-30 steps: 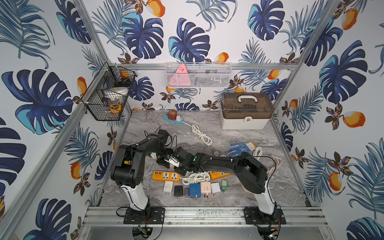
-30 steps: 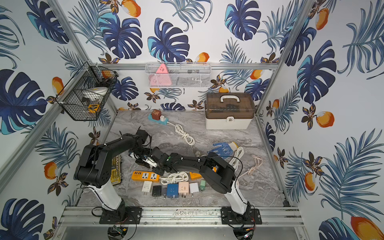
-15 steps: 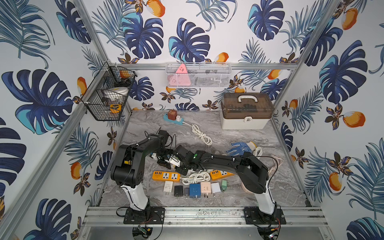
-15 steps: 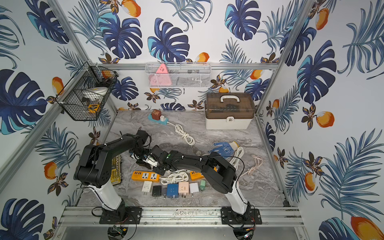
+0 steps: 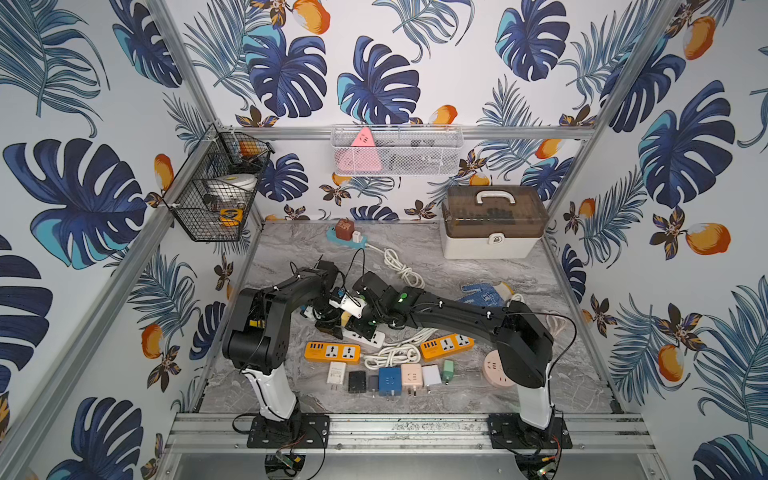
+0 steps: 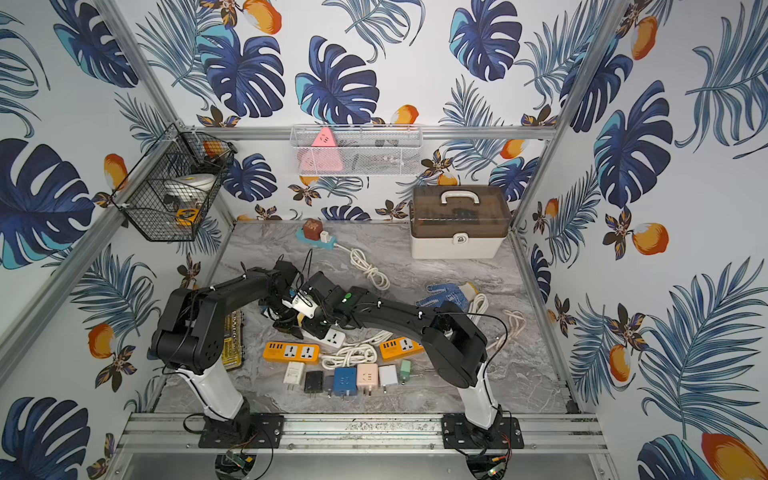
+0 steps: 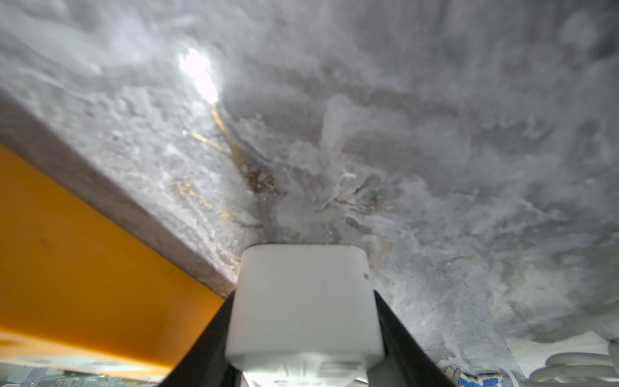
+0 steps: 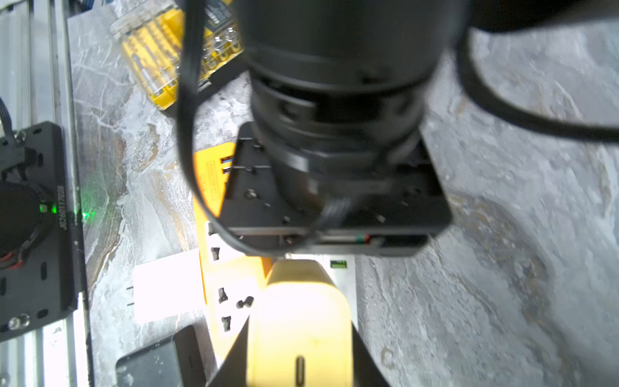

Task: Pull the plug off the socket
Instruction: Remove the plug from the socket, then place the plug at the center of the board.

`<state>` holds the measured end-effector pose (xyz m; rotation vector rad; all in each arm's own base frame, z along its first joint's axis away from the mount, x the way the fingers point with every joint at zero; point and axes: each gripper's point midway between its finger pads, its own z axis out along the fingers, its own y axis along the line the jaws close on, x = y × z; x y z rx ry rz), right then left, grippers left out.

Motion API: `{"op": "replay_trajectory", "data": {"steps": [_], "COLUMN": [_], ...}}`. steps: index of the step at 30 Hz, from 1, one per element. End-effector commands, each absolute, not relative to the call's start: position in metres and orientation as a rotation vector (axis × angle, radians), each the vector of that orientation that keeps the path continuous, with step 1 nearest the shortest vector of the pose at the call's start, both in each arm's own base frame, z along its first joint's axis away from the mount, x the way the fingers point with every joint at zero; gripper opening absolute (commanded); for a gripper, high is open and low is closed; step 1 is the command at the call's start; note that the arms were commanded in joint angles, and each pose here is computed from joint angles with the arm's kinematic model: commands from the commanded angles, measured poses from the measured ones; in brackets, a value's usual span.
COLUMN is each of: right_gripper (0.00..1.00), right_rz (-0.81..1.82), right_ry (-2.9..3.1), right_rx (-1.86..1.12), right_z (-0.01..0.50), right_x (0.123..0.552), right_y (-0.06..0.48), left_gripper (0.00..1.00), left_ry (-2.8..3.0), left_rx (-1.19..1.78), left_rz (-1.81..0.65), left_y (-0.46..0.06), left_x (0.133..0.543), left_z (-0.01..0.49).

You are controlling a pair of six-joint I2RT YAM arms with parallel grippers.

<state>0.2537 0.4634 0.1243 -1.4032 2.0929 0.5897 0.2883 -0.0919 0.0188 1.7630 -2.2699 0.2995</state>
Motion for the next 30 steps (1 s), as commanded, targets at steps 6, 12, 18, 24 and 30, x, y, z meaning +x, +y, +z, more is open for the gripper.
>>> {"op": "replay_trajectory", "data": {"steps": [6, 12, 18, 24, 30], "right_gripper": [0.01, 0.00, 0.01, 0.03, 0.04], "right_rz": [0.426, 0.075, 0.039, 0.111, 0.214], "right_ry": [2.573, 3.003, 3.244, 3.378, 3.500], "right_rx": [-0.788, -0.222, 0.013, 0.116, 0.174], "right_z": [0.157, 0.133, 0.104, 0.082, 0.057], "right_x": [0.263, 0.218, 0.162, 0.142, 0.124], "right_y": [0.338, 0.189, 0.141, 0.146, 0.159], "left_gripper": [0.00, 0.00, 0.00, 0.00, 0.00], "left_ry": [-2.329, -2.359, -2.346, -2.303, -2.295], "left_rx": [1.806, 1.798, 1.814, 1.826, 1.814], "left_rz": [0.193, 0.167, 0.174, 0.216, 0.246], "left_y": [-0.075, -0.070, -0.071, -0.079, -0.090], "left_x": [0.289, 0.289, 0.285, 0.285, 0.287], "left_z": [0.015, 0.024, 0.025, 0.017, 0.015]}}
